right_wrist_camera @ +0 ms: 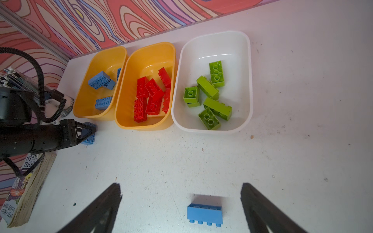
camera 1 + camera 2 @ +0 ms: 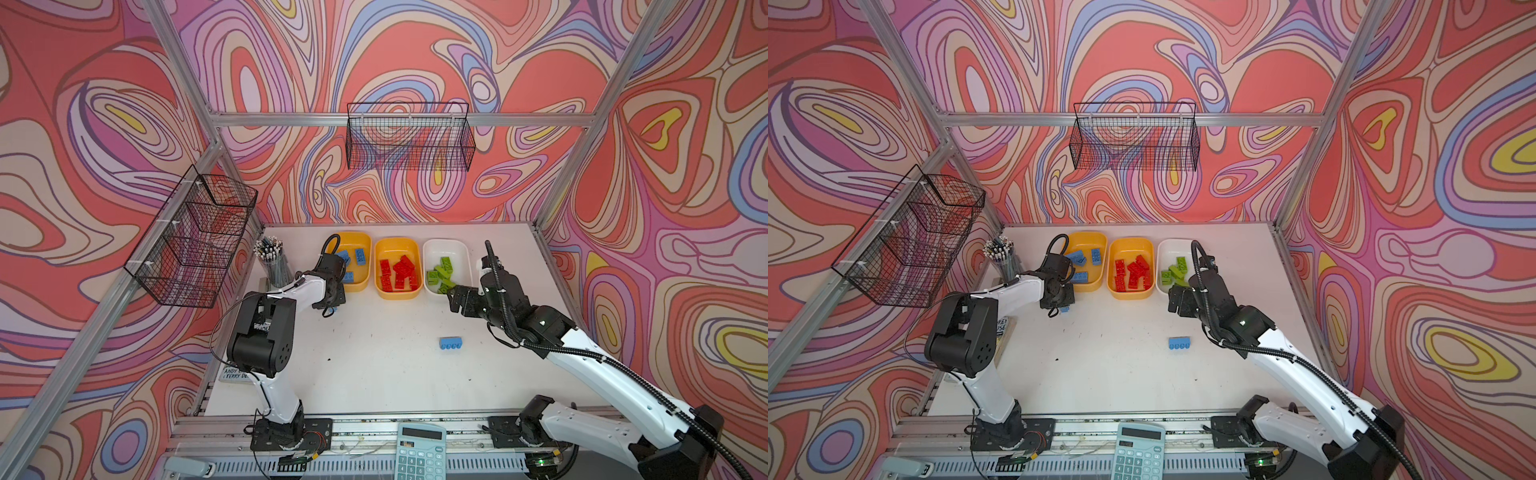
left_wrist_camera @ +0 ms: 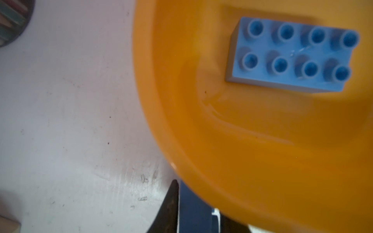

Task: Sort the legos into containers by color
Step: 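Lift the light-blue brick with the left gripper toward the yellow tub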

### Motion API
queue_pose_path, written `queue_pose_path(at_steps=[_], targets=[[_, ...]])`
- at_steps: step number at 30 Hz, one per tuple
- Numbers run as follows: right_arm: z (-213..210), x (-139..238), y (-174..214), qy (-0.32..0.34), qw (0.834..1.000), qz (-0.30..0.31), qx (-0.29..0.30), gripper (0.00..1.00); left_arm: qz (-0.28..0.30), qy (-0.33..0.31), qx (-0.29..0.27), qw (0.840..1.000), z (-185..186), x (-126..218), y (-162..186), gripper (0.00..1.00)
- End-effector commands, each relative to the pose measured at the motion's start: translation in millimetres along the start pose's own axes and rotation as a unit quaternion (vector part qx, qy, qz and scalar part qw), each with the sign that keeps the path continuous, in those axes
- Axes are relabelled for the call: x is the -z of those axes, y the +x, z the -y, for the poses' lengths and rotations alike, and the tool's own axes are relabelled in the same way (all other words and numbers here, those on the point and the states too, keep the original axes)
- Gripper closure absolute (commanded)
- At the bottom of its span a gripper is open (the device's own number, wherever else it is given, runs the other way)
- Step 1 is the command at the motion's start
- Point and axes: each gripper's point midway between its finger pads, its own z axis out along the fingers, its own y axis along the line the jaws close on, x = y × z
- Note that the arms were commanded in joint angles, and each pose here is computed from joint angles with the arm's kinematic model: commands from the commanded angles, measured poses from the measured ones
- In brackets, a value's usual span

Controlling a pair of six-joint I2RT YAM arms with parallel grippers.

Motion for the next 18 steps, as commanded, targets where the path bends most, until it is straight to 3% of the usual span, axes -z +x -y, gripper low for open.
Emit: queue_pose_path(at_steps=[1,10,18], targets=[[2.7,0.7,-1.2,0.008,1.000,0.003,-0.003,0.02,-0.026,-0.008,0.004,1.000,-3.5,-2.7,7.7,0.95],[3.0,3.7,-0.7,0.003,1.000,0.007,-0.002,0.02,-0.030,-0.005,0.016,0.999,-9.6,16.2,16.9,1.00],[3.6,7.2,1.2,-0.004,1.000,0.011,-0.003,0.02,0.013,0.029,0.037,0.999,-10.3,74.9,14.3,1.00]])
